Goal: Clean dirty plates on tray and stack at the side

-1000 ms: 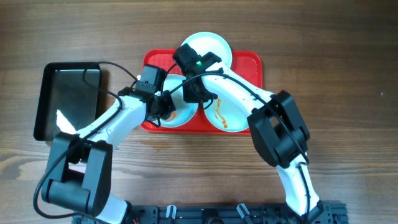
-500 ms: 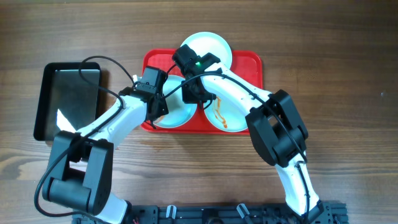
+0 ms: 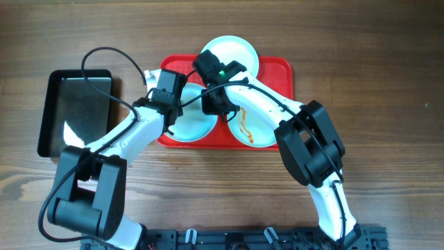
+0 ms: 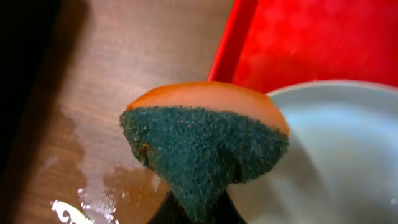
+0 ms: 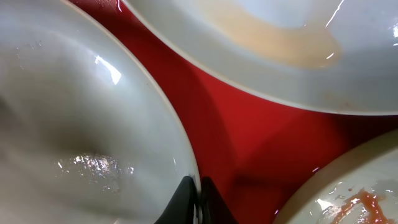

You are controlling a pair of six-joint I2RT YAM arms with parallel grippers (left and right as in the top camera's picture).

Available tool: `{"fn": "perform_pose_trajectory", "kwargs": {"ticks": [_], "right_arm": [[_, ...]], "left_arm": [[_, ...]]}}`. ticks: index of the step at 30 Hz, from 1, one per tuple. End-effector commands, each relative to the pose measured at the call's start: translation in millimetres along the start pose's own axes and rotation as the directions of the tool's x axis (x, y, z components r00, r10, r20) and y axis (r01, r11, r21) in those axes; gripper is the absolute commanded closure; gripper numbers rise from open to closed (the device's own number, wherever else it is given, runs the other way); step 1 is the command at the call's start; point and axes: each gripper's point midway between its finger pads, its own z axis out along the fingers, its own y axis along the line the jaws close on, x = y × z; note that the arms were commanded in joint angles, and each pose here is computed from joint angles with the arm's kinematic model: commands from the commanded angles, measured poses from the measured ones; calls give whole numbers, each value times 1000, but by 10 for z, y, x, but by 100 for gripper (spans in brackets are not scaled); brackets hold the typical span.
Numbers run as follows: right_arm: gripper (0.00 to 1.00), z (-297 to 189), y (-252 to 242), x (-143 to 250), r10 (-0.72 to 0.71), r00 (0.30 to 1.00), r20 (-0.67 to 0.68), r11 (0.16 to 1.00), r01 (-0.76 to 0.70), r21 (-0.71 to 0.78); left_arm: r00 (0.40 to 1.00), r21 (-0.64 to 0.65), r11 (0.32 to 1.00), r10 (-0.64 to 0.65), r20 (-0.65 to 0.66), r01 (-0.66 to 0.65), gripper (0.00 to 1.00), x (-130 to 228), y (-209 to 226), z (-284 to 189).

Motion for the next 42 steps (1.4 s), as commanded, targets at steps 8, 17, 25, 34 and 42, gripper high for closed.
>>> {"fn": "perform_pose_trajectory", "kwargs": {"ticks": [8,17,25,34,42], "right_arm": [[96,348,-198,227,15,997,-76,997,-9,78],[96,348,-195,221,17,997,-74,997,-12,77],[96,343,-221,262,-10,996,-93,996,18,85],[96,341,-230,276,-36,994,-101,995,45,86],[96,340,-231,277,-36,994,-101,995,45,86]], "left_arm": [[980,375,926,32,-196,45,96,329,-569,-426],[916,374,918,36,-400,128,96,785,-647,-308],[932,176,984,67,-355,-4,96,880,-330,155],[951,-31,971,224,-211,-236,96,588,75,268],[952,-297,905,283,-112,-304,96,262,473,223]]}}
